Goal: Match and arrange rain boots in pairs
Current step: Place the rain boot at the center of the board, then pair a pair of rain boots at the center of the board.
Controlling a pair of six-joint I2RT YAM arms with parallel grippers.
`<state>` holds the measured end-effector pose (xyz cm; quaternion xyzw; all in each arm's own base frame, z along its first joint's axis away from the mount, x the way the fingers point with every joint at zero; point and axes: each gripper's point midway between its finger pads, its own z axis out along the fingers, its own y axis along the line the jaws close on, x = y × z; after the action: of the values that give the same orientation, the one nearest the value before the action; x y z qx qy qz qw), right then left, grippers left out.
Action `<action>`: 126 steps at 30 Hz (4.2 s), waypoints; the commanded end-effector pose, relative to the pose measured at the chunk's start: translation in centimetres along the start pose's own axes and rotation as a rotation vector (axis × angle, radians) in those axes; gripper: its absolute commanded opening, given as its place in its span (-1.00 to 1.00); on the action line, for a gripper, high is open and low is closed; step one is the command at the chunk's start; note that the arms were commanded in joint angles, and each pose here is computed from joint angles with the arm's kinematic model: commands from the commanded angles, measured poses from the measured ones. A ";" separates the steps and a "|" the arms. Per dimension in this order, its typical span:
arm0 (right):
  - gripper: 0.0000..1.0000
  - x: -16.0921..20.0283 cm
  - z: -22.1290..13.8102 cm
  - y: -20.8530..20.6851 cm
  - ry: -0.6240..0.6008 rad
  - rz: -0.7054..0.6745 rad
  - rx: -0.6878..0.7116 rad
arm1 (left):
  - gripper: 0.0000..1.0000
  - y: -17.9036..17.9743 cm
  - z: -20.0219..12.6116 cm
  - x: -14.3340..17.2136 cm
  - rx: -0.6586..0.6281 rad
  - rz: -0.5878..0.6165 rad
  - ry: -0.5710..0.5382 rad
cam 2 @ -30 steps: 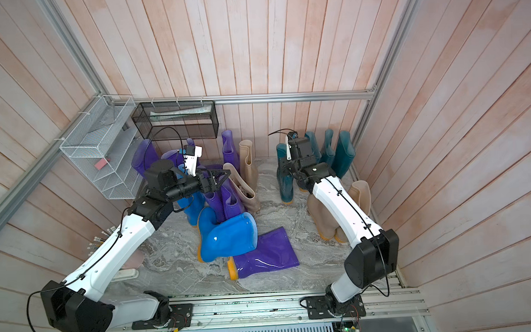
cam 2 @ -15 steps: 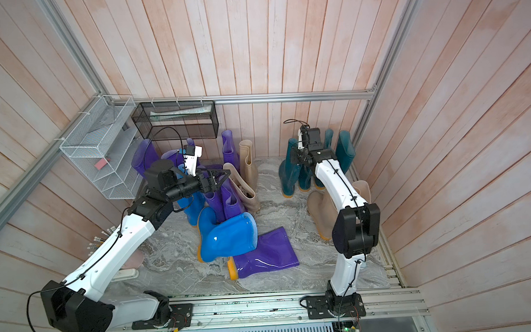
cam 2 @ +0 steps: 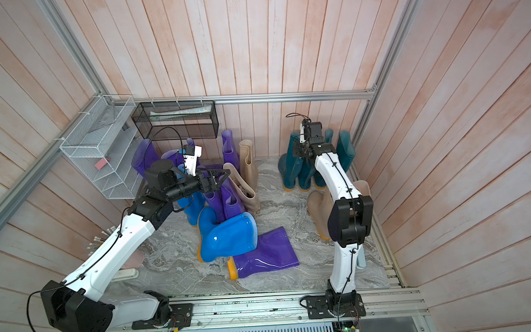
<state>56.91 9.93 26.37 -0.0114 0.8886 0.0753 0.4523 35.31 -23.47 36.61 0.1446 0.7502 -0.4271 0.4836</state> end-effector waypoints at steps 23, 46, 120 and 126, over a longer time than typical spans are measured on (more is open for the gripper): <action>0.10 -7.0 -11.6 4.6 -0.266 -0.005 -0.099 | 0.92 -0.4 -0.9 -1.6 -0.038 0.053 -0.049; 0.40 4.5 -9.6 3.6 -0.080 -0.024 0.071 | 0.93 -0.5 -1.2 -1.8 -0.041 0.051 -0.060; 0.32 -0.6 -16.1 5.9 -0.281 0.019 -0.077 | 0.93 0.0 -1.4 -2.1 -0.079 0.061 -0.080; 0.41 0.3 -15.2 14.6 -0.266 -0.004 -0.319 | 0.97 4.7 -3.3 -3.2 -0.314 0.008 -0.190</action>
<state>42.56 19.19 36.95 -0.0613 0.8046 0.1714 0.5653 36.63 -20.41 37.44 0.0896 0.7564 -0.3598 0.5389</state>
